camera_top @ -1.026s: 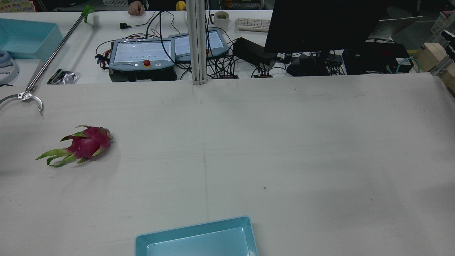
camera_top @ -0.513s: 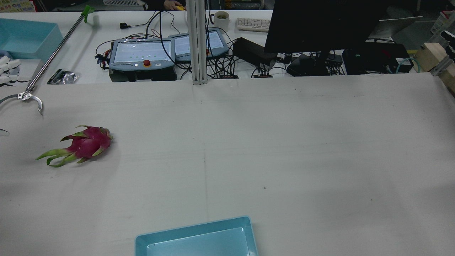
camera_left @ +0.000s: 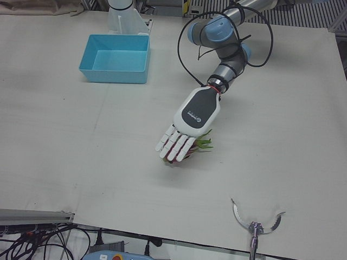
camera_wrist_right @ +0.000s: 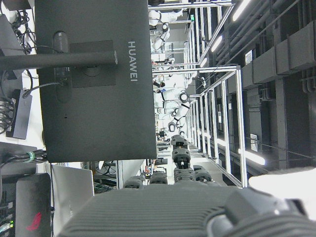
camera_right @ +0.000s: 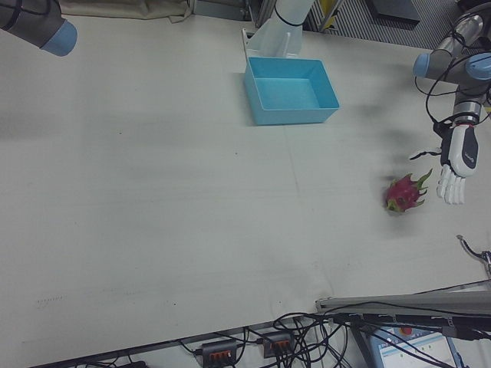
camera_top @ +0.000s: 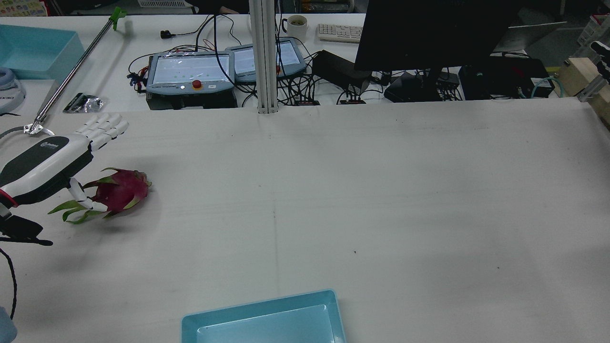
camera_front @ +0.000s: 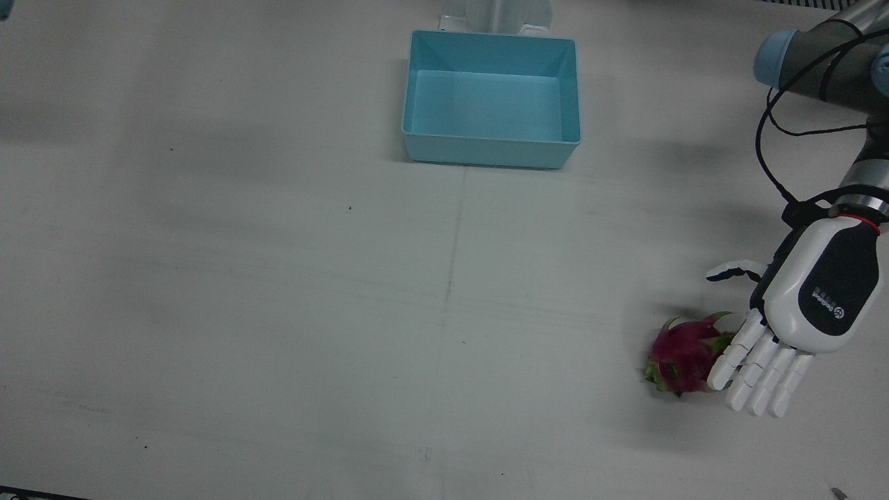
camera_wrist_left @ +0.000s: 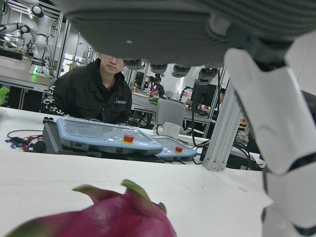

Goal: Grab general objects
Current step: 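Move the left hand down beside the pink dragon fruit, then close the left hand's fingers around the dragon fruit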

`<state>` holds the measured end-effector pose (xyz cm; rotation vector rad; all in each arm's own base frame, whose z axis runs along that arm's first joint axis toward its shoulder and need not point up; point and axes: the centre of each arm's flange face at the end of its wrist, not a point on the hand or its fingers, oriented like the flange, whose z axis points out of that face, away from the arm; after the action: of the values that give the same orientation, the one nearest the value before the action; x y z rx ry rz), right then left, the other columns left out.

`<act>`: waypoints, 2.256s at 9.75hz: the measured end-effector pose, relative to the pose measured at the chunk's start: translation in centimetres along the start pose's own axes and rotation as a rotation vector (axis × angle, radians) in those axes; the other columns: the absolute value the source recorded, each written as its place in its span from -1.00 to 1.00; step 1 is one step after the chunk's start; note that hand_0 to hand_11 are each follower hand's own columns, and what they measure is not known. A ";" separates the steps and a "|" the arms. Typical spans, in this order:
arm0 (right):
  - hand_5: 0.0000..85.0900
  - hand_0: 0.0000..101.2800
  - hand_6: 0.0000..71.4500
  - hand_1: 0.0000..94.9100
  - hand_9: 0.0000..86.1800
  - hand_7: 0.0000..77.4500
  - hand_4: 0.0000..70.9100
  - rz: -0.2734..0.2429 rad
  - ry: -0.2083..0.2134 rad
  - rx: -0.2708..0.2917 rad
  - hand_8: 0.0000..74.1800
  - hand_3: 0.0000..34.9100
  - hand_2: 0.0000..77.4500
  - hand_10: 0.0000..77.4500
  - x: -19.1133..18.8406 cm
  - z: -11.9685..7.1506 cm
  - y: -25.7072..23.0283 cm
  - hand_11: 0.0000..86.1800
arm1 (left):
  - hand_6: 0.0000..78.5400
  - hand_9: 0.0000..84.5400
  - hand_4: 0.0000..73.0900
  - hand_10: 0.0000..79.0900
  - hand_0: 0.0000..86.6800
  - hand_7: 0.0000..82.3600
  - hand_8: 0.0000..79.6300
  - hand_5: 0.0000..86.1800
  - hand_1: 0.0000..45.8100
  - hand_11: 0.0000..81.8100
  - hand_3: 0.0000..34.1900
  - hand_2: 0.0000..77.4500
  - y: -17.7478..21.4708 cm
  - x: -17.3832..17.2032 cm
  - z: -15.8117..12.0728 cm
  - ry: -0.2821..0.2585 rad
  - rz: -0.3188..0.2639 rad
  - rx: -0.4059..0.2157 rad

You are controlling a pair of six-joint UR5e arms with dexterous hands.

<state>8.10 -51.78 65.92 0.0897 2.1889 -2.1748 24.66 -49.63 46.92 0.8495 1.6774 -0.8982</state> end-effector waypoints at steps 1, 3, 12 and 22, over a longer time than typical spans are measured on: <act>-1.00 -1.00 -1.00 -0.86 -0.97 -1.00 -1.00 0.000 0.000 0.000 -1.00 -1.00 -0.96 -1.00 0.0 0.0 0.0 -0.99 | -0.99 -0.97 -1.00 -0.97 0.36 -0.92 -0.97 -0.92 -0.98 -0.99 -1.00 -0.38 2.5 0.6 1.0 -0.018 -0.001 -0.005; -1.00 -1.00 -1.00 -0.86 -0.97 -1.00 -1.00 0.000 0.000 0.000 -1.00 -1.00 -0.96 -1.00 0.0 0.0 0.0 -0.99 | -0.99 -0.97 -1.00 -0.99 0.34 -0.95 -0.96 -0.94 -0.98 -0.99 -1.00 -0.37 4.2 0.9 1.7 -0.055 0.007 -0.003; -1.00 -1.00 -1.00 -0.86 -0.97 -1.00 -1.00 0.000 0.000 0.000 -1.00 -1.00 -0.96 -1.00 0.0 0.0 0.0 -0.97 | -0.99 -0.97 -1.00 -0.99 0.20 -0.96 -0.97 -0.95 -1.00 -0.99 0.04 -0.35 0.2 -1.8 0.9 -0.264 0.077 0.083; -1.00 -1.00 -1.00 -0.86 -0.97 -1.00 -1.00 -0.001 0.000 0.000 -1.00 -1.00 -0.96 -1.00 0.0 0.0 0.0 -0.99 | -0.99 -0.97 -1.00 -0.99 0.69 -0.96 -0.96 -0.95 -1.00 -0.99 0.77 -0.35 2.9 -0.4 2.4 -0.284 0.092 0.054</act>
<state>8.08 -51.79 65.93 0.0892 2.1891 -2.1757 28.32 -50.41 46.36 0.7886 1.3636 -0.9560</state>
